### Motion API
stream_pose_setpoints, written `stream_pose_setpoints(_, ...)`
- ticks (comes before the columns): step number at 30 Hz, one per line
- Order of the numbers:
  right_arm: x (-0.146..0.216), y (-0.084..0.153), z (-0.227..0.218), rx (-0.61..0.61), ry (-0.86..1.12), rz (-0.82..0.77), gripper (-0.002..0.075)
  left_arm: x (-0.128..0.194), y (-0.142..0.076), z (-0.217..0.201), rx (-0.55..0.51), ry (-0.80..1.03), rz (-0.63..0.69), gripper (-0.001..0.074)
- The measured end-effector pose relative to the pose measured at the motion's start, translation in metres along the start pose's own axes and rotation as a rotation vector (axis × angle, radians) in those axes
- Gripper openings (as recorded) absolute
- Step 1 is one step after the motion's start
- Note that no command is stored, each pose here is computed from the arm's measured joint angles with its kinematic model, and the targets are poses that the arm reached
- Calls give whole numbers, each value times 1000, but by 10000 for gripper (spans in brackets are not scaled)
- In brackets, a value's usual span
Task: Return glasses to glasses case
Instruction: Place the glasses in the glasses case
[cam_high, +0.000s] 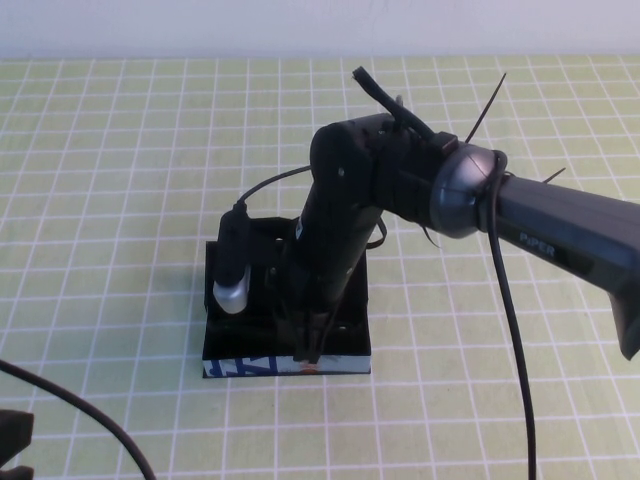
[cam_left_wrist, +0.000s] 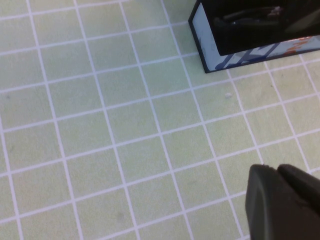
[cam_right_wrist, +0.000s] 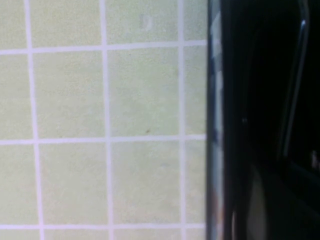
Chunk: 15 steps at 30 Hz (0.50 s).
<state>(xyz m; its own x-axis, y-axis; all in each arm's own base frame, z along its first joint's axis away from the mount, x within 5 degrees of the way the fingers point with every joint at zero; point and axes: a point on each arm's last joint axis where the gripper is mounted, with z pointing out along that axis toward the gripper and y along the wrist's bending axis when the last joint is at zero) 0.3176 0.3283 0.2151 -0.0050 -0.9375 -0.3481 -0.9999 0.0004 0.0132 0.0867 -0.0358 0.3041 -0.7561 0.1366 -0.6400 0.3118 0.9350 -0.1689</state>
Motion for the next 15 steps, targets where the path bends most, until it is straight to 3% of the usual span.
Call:
stream_pose_setpoints(11, -20, -5, -42, 102, -94, 23, 167, 0, 0, 0, 0, 2, 0, -3)
stream_pose_setpoints(15, -21, -4, -46, 93, -88, 29, 175, 0, 0, 0, 0, 2, 0, -3)
